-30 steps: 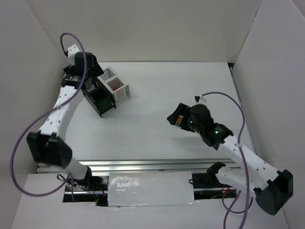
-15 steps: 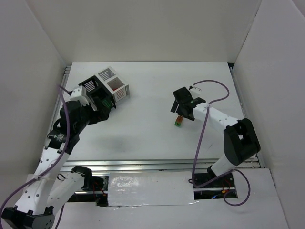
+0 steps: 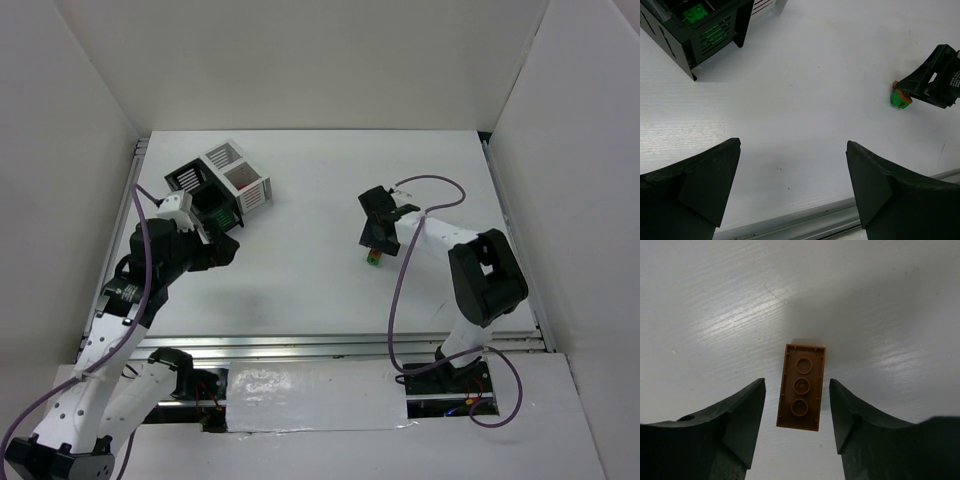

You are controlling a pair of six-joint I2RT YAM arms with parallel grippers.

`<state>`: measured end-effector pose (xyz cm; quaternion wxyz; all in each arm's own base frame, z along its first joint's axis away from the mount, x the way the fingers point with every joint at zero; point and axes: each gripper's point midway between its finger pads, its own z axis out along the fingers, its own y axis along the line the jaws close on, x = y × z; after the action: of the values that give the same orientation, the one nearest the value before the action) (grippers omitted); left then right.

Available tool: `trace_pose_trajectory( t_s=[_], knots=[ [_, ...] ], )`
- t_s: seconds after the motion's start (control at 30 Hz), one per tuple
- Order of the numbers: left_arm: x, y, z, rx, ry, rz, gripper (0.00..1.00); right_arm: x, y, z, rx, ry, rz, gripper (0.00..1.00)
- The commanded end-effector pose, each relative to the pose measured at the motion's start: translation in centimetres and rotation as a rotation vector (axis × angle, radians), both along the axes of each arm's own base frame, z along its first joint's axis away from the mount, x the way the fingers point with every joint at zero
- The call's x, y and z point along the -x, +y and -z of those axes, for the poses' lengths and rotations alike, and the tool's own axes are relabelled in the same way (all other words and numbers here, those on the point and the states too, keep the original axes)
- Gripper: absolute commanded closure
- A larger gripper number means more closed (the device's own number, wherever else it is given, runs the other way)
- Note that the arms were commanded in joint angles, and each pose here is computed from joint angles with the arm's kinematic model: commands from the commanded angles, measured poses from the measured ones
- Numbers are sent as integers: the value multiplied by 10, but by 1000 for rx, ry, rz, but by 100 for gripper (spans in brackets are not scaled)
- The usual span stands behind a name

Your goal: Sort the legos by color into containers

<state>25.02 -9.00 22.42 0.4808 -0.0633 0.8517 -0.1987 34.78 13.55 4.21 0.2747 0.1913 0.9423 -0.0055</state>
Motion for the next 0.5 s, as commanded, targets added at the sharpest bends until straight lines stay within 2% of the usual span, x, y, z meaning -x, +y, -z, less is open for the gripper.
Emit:
trace_pose_trajectory(
  t_s=[0.0, 0.07, 0.2, 0.33, 0.4, 0.47],
  knots=[
    [-2, -5, -12, 10, -52, 29, 0, -1, 1, 5, -10, -18, -3, 41],
    [-2, -5, -12, 9, -52, 30, 1, 1, 1, 9, -14, -4, -8, 47],
    [-2, -4, -12, 4, -52, 27, 0, 4, 1, 11, -29, 2, -15, 53],
    [-2, -4, -12, 5, -53, 25, 0, 5, 4, -2, -57, -25, -18, 100],
    [-3, -8, -13, 16, -57, 47, 1, 12, 12, -11, -106, -50, -53, 100],
    [-1, -24, -16, 62, -72, 131, 0, 14, 37, -50, -258, -155, -145, 100]
  ],
)
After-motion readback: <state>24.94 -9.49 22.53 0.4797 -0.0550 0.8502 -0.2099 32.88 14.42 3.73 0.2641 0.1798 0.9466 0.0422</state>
